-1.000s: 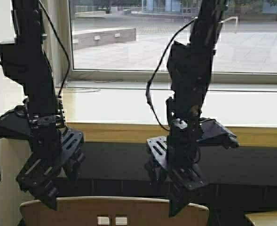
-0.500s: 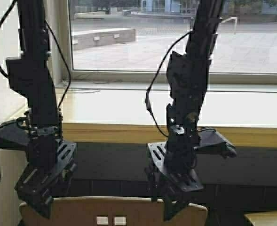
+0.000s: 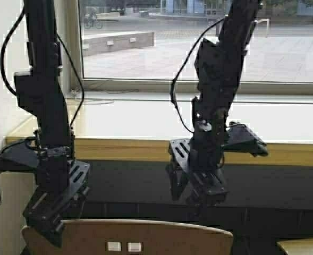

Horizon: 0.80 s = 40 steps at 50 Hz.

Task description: Push the chairs under the table

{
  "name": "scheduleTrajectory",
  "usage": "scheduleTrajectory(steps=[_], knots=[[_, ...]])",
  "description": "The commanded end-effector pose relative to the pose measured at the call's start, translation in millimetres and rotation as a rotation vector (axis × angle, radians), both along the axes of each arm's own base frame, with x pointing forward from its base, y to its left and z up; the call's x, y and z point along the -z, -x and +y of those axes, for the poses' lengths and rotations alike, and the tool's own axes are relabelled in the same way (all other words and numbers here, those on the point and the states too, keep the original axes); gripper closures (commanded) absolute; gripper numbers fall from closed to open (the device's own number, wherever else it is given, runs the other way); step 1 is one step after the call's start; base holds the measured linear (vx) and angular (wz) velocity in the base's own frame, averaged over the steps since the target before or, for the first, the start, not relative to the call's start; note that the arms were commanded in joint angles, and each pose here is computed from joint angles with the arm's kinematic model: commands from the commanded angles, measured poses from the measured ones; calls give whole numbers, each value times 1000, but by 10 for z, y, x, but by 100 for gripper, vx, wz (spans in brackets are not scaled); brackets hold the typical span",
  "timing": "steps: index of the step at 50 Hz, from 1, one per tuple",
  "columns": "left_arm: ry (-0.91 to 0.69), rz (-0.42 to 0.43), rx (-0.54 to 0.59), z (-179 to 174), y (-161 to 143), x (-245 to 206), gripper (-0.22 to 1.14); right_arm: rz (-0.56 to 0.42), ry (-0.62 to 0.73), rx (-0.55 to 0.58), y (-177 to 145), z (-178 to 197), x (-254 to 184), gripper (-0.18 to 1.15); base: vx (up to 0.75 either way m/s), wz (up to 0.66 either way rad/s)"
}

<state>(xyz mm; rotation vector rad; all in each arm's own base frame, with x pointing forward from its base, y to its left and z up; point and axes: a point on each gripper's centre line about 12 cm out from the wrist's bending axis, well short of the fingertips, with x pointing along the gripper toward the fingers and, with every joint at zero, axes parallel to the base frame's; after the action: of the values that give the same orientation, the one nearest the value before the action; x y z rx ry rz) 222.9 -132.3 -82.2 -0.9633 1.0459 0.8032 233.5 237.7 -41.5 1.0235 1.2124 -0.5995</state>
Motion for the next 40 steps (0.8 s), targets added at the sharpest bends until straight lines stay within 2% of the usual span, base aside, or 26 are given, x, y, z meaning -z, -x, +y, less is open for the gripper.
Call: scheduleTrajectory(steps=[1, 17, 26, 40], knots=[[1, -1, -23, 35, -45, 17, -5, -47, -27, 3, -131, 116, -113, 4, 1, 1], [12, -18, -25, 43, -173, 32, -5, 57, -37, 43, -152, 268, 443, 4, 0, 0], [13, -21, -17, 34, -217, 62, -5, 62, -78, 21, -230, 425, 523, 4, 0, -1], [12, -9, -11, 20, -252, 148, -4, 51, -45, 26, -262, 384, 599, 4, 1, 0]])
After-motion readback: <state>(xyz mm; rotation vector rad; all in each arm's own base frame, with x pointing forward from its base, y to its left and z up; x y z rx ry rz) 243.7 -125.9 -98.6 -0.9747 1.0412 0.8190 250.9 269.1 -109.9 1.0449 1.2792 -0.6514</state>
